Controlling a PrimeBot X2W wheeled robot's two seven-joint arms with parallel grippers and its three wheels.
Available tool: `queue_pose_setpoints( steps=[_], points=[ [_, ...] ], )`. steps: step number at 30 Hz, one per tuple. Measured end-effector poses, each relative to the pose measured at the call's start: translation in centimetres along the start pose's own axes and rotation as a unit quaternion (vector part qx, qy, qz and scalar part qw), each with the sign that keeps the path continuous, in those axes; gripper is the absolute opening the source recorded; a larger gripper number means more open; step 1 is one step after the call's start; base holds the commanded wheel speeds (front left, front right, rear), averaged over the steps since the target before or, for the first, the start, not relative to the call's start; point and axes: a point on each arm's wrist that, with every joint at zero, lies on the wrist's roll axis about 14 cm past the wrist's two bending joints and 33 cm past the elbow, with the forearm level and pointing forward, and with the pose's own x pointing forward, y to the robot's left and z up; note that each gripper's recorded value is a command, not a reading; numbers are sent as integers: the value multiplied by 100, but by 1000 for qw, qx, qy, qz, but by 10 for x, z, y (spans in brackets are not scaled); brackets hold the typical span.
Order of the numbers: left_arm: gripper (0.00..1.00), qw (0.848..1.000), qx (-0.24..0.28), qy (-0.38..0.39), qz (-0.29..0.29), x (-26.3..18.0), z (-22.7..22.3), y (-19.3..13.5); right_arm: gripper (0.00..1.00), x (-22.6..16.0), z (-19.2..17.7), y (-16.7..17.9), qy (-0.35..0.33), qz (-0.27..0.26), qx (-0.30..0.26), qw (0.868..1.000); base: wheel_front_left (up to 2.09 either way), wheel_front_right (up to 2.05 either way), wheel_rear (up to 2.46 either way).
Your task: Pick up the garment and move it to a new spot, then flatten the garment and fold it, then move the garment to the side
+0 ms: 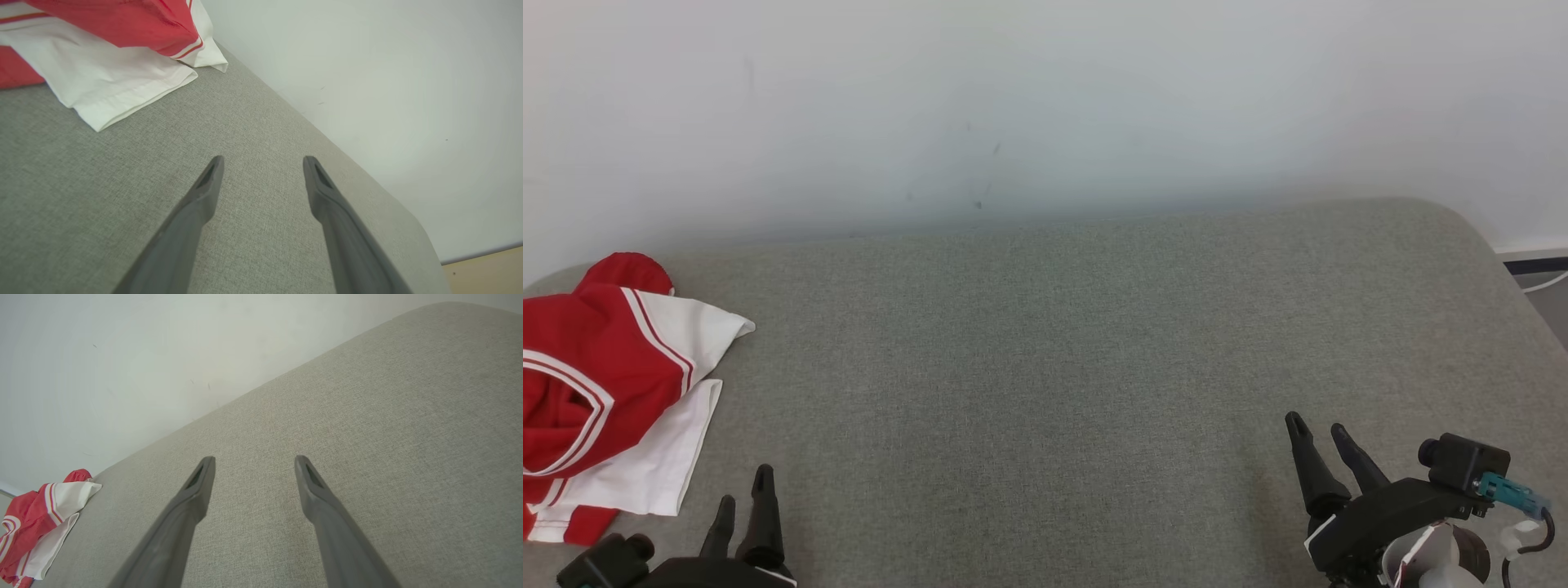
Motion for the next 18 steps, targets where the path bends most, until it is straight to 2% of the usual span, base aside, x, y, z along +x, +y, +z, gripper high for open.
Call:
queue_pose_setpoints(
  steps=[4, 8, 13, 18],
  points=[
    [100, 998, 55, 2, -4, -1, -1, -3, 100, 0, 2, 3, -2, 4, -42, 999, 0, 0, 0],
    [100, 996, 83, -3, -7, 0, 3, -5, 100, 0, 4, 6, -5, 9, -66, 998, 0, 0, 0],
    [100, 988, 155, -18, -10, 0, 15, -6, 100, 2, 10, 11, -15, 15, -119, 993, 0, 0, 0],
    [100, 982, 189, -25, -11, -1, 18, -9, 100, 2, 12, 15, -19, 19, -152, 988, 0, 0, 0]
  ],
)
